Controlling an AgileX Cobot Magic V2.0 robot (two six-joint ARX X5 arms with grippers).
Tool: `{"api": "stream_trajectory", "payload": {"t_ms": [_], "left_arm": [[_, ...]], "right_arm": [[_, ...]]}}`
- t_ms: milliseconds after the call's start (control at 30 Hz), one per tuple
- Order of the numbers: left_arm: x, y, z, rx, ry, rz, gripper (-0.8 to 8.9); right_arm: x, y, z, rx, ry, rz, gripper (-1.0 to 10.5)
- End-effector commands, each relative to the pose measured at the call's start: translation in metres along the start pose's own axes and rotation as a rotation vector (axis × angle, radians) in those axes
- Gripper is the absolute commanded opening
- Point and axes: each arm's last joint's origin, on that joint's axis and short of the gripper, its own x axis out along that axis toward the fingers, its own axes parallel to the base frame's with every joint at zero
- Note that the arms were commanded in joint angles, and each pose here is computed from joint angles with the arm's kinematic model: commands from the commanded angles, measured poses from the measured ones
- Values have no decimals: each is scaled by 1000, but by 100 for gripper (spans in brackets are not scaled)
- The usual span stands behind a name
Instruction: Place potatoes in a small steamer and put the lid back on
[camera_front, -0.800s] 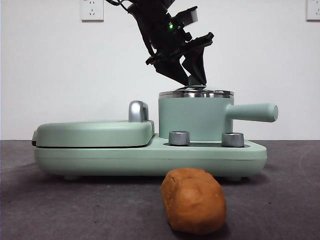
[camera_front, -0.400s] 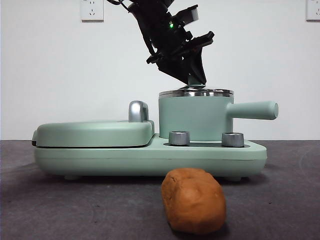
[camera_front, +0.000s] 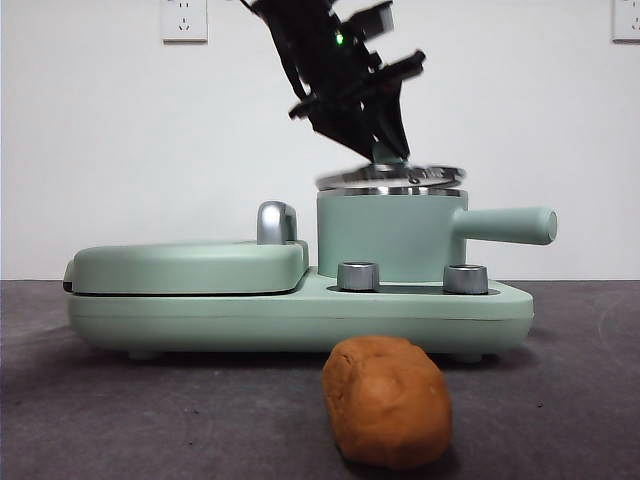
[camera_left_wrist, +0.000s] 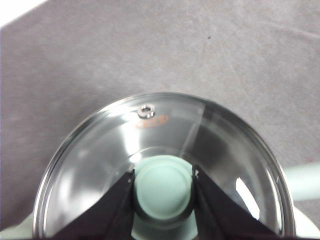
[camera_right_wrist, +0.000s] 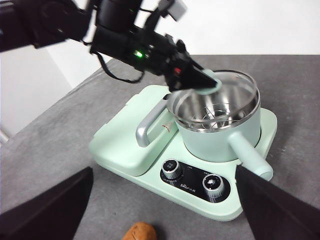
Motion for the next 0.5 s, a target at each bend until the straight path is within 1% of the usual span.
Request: {"api": "stream_trajectory", "payload": {"t_ms": [33, 167, 333, 500], "left_arm": [[-37, -2, 22, 16, -100, 15, 16], [-68, -5, 26, 15, -91, 17, 16], [-109, -9, 24, 8, -42, 16, 17], [-143, -10, 22, 41, -25, 25, 17]], "right_arm": [[-1, 2, 3, 9, 1, 6, 455], [-1, 1, -1, 39, 43, -1, 455], [2, -1, -7, 82, 113, 2, 455], [12, -2, -8, 127, 170, 24, 455]]}}
